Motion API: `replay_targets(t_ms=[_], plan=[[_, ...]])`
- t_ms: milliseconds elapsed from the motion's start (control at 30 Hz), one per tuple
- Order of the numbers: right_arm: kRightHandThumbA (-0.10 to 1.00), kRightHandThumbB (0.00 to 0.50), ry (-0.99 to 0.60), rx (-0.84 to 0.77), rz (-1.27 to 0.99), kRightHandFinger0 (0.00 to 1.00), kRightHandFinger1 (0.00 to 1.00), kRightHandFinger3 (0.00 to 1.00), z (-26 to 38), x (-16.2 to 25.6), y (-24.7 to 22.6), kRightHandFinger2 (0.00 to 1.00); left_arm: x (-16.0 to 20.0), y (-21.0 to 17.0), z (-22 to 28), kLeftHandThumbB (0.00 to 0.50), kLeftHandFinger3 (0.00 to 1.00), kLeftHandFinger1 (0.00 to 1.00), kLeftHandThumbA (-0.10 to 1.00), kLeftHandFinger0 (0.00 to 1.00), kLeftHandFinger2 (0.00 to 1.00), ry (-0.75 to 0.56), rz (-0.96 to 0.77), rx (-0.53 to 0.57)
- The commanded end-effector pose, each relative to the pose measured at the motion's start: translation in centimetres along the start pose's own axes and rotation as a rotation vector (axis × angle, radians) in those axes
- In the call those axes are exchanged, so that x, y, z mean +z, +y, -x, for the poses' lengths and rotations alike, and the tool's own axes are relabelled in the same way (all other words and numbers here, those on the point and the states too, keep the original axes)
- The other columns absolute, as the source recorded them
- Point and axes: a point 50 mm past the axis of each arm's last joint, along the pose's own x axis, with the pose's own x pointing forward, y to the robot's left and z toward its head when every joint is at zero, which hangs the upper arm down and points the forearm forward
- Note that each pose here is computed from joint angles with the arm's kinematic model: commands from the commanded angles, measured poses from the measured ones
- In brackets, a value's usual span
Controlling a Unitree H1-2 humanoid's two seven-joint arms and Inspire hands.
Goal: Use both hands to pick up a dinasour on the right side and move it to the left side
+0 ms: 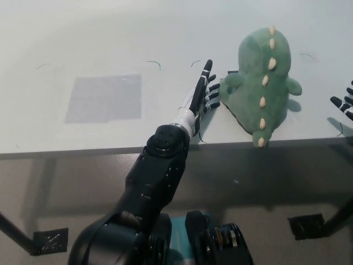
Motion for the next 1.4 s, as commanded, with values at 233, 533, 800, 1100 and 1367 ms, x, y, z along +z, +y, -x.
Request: replay_targets(t_ms=[233,533,800,1100,1367], plan=[[1.0,0.302,-0.057,0.089,-0.012,1.0,1.0,1.0,-2.1,3.5,5.6,1.0,2.5,-2.8,-0.7,0.466,1.0,1.0,1.0,1.0,1.0,-0.04,0.005,-0.034],[1.0,0.322,-0.077,0.15,-0.001,1.0,1.0,1.0,-2.9,4.9,9.6,1.0,2.7,-2.8,-0.8,0.47,1.0,1.0,1.0,1.0,1.0,-0.051,-0.003,-0.037],[1.0,0.31,-0.078,0.202,0.001,1.0,1.0,1.0,-3.2,5.2,13.7,1.0,2.9,-3.3,-0.9,0.471,1.0,1.0,1.0,1.0,1.0,-0.047,0.013,-0.045],[1.0,0.361,-0.125,0.226,0.074,1.0,1.0,1.0,-3.1,5.7,16.5,1.0,4.3,-5.1,-1.2,0.464,1.0,1.0,1.0,1.0,1.0,-0.023,0.004,-0.061],[1.0,0.294,-0.166,0.231,0.142,1.0,1.0,1.0,-3.2,5.9,17.6,1.0,4.5,-7.3,-1.2,0.329,1.0,1.0,1.0,1.0,1.0,-0.033,-0.014,-0.161]])
